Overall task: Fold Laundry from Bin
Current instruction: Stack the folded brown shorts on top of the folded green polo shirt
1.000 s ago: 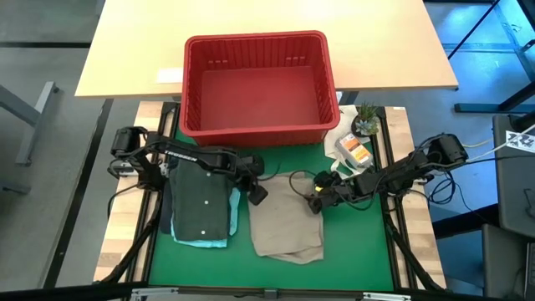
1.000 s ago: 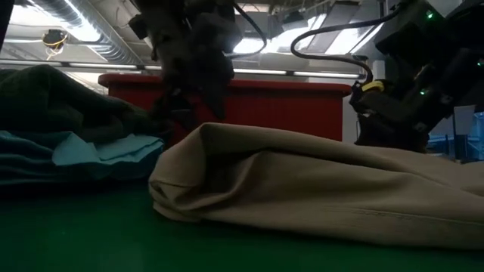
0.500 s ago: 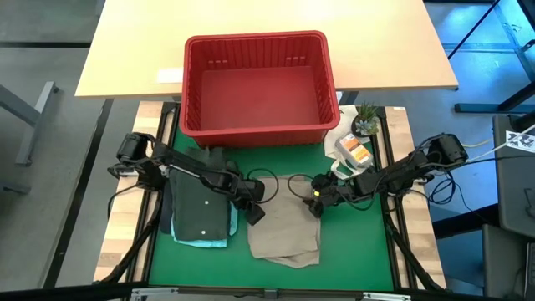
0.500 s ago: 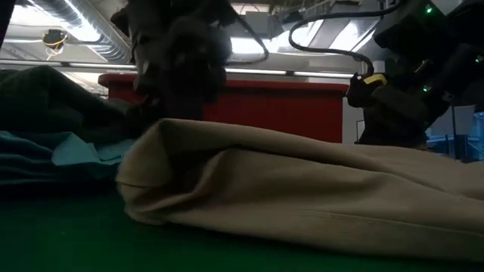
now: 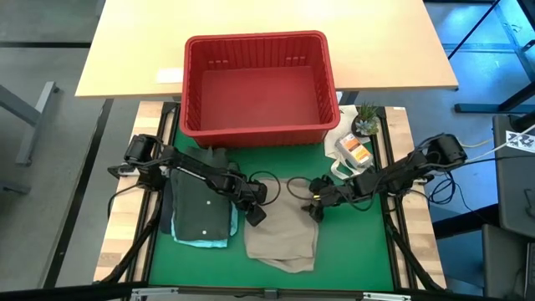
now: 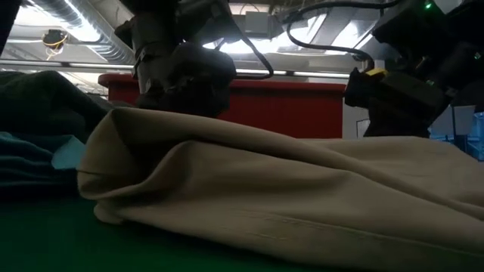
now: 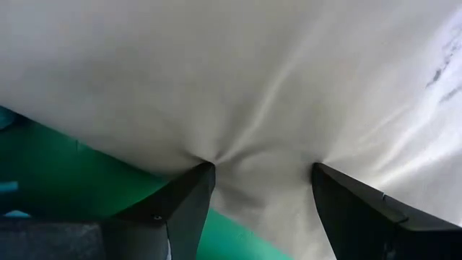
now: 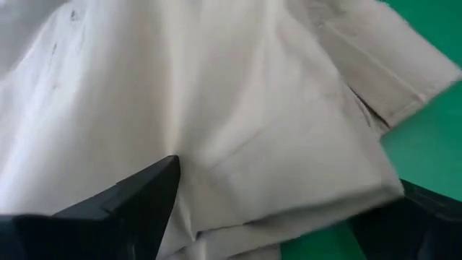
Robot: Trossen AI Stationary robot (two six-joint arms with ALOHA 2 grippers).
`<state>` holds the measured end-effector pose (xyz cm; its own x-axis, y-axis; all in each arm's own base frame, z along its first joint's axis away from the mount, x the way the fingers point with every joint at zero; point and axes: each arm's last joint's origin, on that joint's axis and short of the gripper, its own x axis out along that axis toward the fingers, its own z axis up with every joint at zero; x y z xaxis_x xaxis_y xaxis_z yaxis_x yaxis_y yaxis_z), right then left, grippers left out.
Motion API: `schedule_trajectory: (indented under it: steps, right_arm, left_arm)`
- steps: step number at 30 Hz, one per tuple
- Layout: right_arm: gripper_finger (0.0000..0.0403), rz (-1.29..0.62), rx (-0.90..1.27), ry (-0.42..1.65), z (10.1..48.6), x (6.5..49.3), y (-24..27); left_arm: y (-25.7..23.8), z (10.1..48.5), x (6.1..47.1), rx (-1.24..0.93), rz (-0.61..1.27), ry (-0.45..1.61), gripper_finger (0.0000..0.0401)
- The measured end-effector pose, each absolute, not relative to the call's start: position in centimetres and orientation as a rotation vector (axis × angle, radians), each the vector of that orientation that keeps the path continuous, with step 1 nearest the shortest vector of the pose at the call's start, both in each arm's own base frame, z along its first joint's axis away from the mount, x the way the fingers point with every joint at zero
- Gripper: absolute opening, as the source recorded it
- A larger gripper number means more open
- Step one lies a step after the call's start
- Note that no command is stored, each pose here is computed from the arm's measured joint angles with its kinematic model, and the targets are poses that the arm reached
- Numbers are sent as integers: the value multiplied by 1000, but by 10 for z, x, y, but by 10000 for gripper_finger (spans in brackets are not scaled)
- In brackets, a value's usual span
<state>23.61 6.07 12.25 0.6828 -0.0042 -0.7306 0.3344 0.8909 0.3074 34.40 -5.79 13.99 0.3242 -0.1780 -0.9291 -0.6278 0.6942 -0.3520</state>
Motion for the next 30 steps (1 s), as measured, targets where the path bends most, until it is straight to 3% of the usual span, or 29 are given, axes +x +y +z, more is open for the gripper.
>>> schedule_trajectory:
  steps: [6, 10, 16, 25, 30]
  right_arm:
    - [355, -166, 461, 785, 110, 246, 64]
    - [329, -150, 473, 765, 108, 249, 65]
    - [230, -140, 478, 775, 107, 249, 66]
    - [31, -125, 485, 787, 107, 248, 66]
    - [38, -127, 484, 784, 109, 247, 66]
  left_arm:
    - [-58, 139, 344, -791, 339, 1230, 235]
    - [-58, 139, 345, -793, 336, 1228, 235]
    - [-56, 139, 345, -807, 323, 1234, 235]
    - [-46, 143, 345, -849, 313, 1231, 235]
    - [-38, 152, 344, -860, 324, 1196, 235]
